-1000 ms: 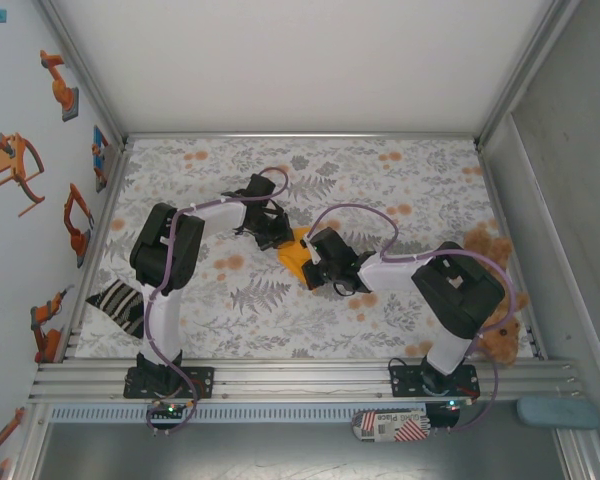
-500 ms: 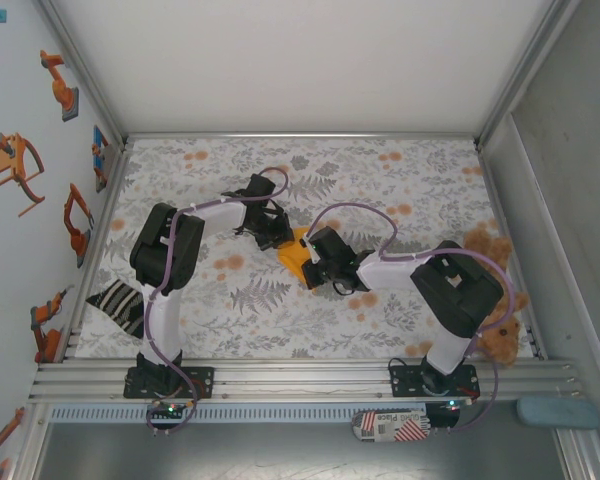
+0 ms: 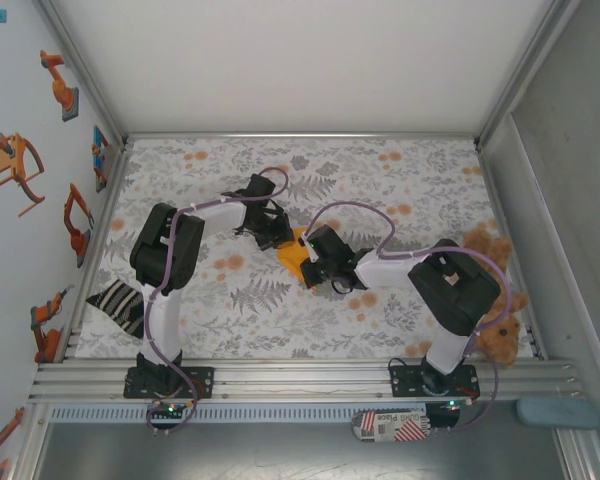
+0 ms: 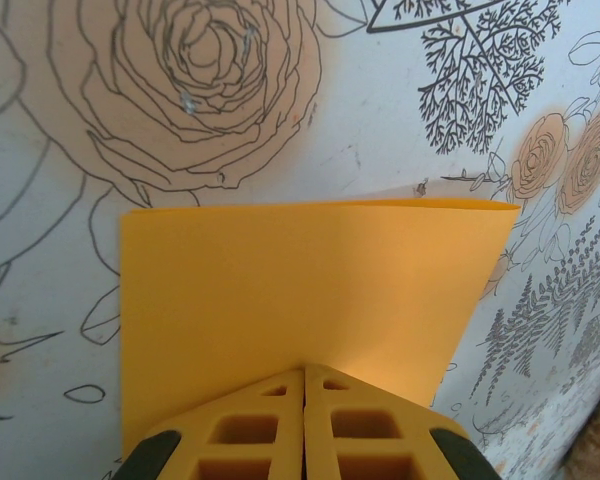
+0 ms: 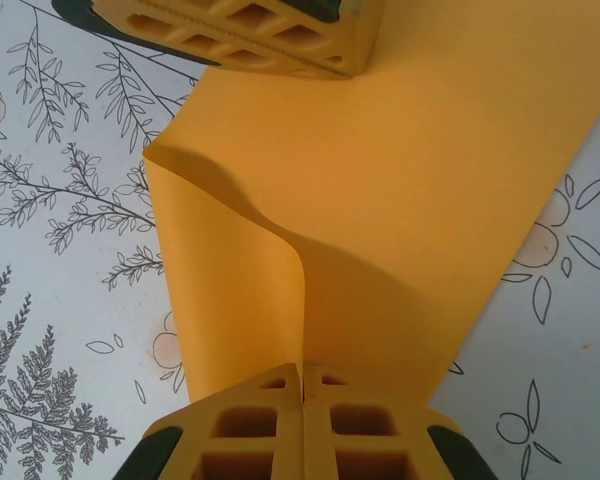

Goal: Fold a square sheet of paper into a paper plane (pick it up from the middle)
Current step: Third fold the triangle at the center of the table.

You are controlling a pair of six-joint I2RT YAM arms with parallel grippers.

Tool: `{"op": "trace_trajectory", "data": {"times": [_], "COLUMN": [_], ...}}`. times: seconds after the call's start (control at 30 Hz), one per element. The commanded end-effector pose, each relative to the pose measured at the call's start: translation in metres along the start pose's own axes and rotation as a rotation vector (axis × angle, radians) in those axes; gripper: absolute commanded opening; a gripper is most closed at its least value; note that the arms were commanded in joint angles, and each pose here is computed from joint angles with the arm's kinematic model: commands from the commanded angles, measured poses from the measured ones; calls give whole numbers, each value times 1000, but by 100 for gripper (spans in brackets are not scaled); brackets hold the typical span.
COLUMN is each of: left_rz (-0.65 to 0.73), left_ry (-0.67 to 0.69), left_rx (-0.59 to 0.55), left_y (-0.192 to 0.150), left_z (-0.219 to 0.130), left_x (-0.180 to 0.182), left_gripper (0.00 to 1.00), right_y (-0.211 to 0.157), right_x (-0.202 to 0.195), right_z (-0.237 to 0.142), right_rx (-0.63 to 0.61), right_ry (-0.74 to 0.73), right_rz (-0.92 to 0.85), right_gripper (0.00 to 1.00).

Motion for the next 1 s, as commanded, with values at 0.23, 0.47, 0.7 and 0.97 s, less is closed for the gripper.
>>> {"op": "trace_trajectory", "data": {"times": [0.23, 0.47, 0.7, 0.97], "left_rz": [-22, -15, -49, -103], "left_ry": [87, 48, -67, -203], "left_rx": [55, 4, -116, -136], "left_y": [-7, -3, -13, -46], "left_z": [13, -10, -51, -53], "left_x": [16, 2, -2, 8], "left_gripper": [7, 8, 15, 14], "right_y": [-2, -7, -7, -6], "right_x": [-5, -7, -7, -8], "right_z": [5, 6, 5, 5], "right_rx": [42, 66, 60, 46], "right_ry": [-36, -45, -50, -43], "right_rz": [13, 19, 32, 58], "right_gripper": [0, 0, 0, 0]}}
Point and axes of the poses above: each hand's point on the last joint's axis, 136 mm out from that joint toward the fingers, its own z axis out along the fingers, its own x axis along the line the jaws close on, y = z × x, the point moved 8 cm from there along -z, back along the fingers, and after that the axes turned 8 degrees about -z, right-handed, at the moved point
